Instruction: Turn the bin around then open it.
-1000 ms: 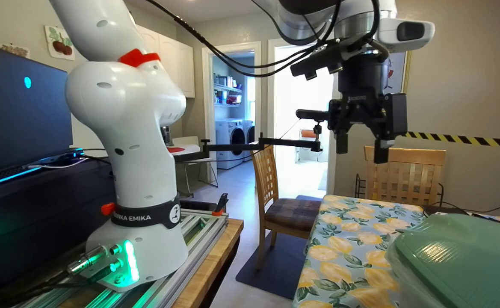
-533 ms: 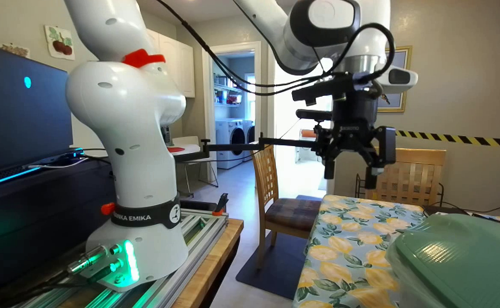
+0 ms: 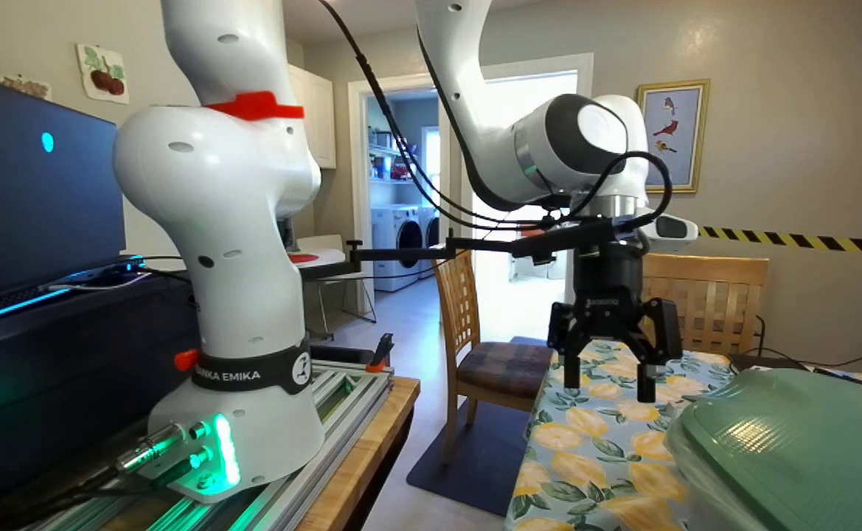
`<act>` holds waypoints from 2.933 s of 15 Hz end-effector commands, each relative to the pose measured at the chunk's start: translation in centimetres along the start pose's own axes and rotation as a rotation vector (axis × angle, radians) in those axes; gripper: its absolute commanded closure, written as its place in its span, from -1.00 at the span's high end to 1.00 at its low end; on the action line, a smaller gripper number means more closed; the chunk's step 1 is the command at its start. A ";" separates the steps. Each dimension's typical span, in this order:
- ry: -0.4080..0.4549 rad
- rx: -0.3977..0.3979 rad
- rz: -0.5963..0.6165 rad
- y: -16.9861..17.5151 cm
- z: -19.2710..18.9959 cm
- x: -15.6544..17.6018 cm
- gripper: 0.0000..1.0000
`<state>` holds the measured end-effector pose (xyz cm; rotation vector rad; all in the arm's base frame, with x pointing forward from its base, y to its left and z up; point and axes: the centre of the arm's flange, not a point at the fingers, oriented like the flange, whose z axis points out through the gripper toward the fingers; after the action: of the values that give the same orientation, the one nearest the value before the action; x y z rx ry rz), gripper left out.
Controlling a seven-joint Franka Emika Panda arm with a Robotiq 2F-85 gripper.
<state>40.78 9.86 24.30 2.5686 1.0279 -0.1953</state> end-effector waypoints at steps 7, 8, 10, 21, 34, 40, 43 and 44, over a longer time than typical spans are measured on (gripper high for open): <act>-0.011 -0.176 0.253 0.7 4.9 4.4 1.00; -0.019 -0.187 0.259 0.7 5.3 4.7 1.00; -0.029 -0.204 0.258 0.6 6.0 5.2 1.00; -0.111 -0.363 0.175 0.0 10.2 7.9 1.00; -0.156 -0.328 0.043 0.3 12.2 8.9 1.00; -0.092 -0.245 -0.151 0.2 12.6 8.8 1.00; -0.102 -0.281 -0.141 0.4 13.3 8.6 1.00; -0.100 -0.297 -0.122 0.5 13.6 8.6 1.00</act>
<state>47.32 10.50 10.63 2.2372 1.0885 -0.2021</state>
